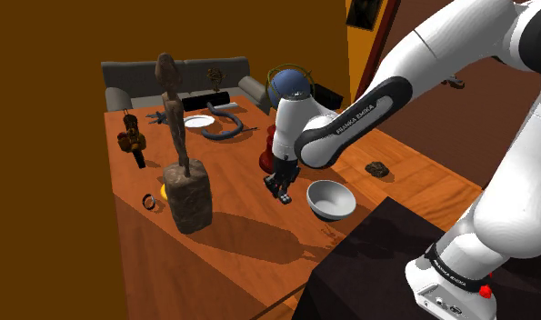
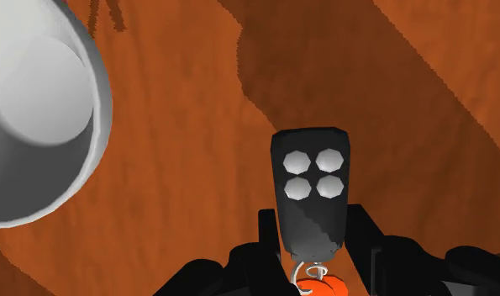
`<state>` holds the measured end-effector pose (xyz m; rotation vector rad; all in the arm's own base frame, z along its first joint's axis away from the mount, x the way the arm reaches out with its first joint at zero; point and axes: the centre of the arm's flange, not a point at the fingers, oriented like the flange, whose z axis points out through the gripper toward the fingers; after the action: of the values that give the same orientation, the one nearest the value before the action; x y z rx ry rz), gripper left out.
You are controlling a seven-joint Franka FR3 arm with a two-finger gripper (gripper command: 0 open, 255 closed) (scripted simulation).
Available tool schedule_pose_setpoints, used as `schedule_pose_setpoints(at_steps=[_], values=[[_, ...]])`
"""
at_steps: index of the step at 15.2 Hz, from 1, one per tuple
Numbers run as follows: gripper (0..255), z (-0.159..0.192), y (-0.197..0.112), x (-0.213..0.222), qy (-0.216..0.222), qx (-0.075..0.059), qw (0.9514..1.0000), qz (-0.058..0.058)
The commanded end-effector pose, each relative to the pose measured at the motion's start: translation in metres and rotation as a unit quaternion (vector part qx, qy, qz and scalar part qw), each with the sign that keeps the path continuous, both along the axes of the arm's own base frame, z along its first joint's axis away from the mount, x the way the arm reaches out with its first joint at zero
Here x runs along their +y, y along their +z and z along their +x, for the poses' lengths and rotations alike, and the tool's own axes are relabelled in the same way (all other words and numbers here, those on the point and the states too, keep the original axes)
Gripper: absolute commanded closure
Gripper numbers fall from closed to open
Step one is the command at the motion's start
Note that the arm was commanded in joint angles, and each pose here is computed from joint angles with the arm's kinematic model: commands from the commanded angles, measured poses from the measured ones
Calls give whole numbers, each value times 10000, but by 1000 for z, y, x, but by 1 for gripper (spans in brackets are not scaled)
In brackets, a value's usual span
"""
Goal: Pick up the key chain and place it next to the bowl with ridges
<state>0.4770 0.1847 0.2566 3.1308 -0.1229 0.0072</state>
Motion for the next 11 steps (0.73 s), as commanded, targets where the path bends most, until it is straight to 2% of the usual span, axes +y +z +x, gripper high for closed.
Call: schedule_pose_setpoints(at_steps=[1, 5, 11], values=[[255, -3, 0, -28, 7, -1, 10000, 1], [255, -6, 0, -81, 7, -1, 10000, 1], [255, -6, -26, -84, 7, -1, 10000, 1]])
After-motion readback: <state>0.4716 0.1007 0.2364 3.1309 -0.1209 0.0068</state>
